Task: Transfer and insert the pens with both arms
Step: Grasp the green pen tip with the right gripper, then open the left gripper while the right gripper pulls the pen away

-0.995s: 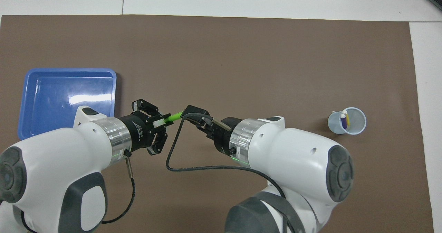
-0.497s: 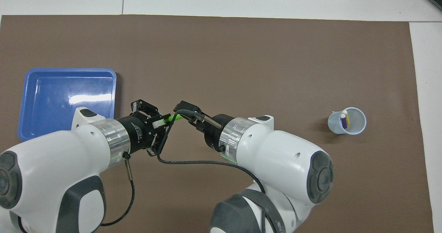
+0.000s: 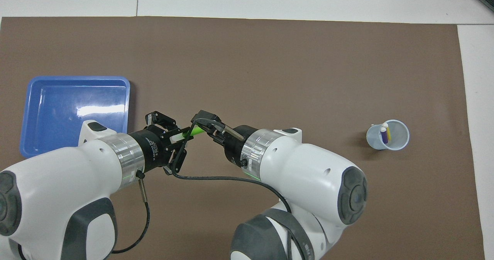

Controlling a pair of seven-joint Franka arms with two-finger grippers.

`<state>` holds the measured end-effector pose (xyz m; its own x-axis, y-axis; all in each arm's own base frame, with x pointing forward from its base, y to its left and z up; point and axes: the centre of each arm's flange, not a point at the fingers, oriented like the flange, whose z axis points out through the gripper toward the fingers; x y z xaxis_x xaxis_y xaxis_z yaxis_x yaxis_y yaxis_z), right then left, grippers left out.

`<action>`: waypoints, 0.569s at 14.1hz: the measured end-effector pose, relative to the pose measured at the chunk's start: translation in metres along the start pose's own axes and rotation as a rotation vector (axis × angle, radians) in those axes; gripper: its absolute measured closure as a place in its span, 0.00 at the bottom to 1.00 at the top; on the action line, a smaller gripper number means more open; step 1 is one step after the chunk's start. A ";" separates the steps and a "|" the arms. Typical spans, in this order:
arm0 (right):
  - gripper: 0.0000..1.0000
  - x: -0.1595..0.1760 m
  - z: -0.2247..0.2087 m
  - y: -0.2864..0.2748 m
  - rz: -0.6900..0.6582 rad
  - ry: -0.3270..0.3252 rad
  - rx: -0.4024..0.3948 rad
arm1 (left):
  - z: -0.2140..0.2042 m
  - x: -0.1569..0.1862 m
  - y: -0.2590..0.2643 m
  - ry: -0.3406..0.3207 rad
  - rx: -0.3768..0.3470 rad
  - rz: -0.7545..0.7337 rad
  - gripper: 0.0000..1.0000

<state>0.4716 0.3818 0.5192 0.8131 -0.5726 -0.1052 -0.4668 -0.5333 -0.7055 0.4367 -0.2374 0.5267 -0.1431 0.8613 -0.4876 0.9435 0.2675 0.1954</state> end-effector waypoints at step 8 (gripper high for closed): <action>0.82 0.001 -0.002 -0.002 0.028 0.002 0.005 | -0.003 -0.001 -0.001 -0.003 -0.005 0.004 0.83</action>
<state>0.4728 0.3813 0.5217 0.7991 -0.5883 -0.1240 -0.4879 -0.5139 -0.7056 0.4355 -0.2371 0.5296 -0.1382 0.8612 -0.4891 0.9426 0.2659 0.2019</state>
